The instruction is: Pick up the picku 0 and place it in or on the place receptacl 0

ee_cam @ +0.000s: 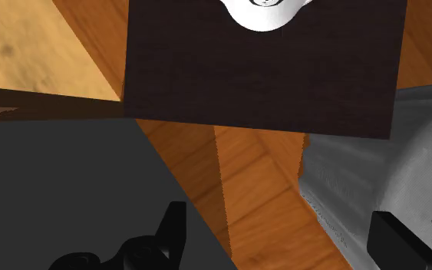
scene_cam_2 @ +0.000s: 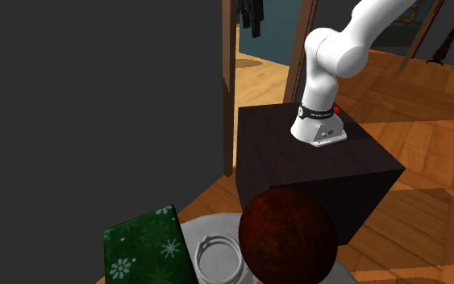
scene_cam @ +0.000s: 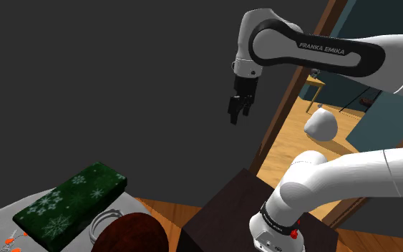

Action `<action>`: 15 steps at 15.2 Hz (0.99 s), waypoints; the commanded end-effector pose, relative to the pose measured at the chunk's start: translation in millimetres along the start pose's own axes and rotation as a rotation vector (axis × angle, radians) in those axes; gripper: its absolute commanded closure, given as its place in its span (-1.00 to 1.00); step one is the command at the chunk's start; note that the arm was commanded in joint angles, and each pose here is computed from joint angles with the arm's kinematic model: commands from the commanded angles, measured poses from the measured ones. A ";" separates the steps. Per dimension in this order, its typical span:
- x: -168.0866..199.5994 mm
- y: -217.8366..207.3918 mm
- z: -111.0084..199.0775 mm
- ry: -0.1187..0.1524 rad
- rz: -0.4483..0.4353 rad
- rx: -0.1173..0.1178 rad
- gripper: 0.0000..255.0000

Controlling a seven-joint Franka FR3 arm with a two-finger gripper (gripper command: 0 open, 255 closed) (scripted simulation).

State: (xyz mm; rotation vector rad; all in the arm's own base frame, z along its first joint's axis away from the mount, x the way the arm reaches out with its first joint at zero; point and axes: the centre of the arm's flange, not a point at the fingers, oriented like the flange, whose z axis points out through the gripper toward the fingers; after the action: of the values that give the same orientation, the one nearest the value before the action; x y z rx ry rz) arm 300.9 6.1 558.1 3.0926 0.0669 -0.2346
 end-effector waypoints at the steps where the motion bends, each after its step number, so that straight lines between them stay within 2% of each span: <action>1: 0.0 0.0 0.0 0.000 0.000 0.000 -1.00; 15: 75.1 -136.2 102.2 0.008 0.006 -0.016 -1.00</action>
State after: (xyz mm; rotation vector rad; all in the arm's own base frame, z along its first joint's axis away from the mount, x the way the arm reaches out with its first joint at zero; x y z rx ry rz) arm 350.0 130.8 447.2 3.0774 0.0612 -0.2250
